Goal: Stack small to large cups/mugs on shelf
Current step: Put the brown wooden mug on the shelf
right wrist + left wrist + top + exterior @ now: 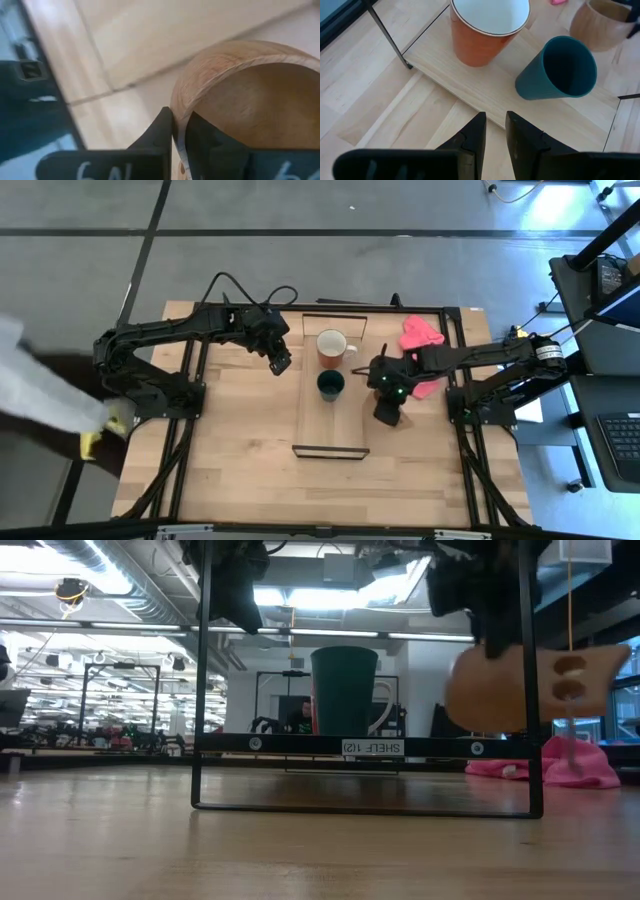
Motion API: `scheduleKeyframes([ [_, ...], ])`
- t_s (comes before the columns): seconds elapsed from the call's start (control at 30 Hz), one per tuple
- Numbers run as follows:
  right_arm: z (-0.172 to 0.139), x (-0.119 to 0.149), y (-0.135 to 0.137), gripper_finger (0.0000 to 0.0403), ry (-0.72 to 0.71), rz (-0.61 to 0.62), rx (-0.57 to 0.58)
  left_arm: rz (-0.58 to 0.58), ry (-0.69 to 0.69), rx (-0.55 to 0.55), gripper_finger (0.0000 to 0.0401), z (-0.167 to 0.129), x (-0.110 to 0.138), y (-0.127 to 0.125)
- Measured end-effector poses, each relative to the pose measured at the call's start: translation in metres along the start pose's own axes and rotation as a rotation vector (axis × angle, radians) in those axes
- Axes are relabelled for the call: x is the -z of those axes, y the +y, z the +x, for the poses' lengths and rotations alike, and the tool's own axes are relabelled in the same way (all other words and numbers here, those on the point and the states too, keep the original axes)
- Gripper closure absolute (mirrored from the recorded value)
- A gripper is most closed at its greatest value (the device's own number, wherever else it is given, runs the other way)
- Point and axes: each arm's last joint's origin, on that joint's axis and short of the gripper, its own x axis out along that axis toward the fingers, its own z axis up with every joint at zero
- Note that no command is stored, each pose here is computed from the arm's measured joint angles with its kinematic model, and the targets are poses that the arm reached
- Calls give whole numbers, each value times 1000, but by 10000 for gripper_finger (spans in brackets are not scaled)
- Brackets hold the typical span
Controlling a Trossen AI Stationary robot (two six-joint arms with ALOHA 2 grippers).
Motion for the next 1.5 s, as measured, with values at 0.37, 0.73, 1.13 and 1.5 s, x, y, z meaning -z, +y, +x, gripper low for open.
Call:
scheduleKeyframes([
  [0.37, -1, 6, -11, 369, 15, -91, 201, 1, 0, 0, 332, 0, 0, 0],
  [0.73, 27, 24, -34, 363, 91, -34, 199, -4, 1, 0, 332, 0, 0, 0],
  [1.13, 33, 26, -39, 360, 67, -61, 233, -5, -1, -5, 332, 0, 0, 0],
  [1.5, 33, 26, -36, 288, 89, 21, 162, -3, -9, -26, 332, 0, -1, 2],
])
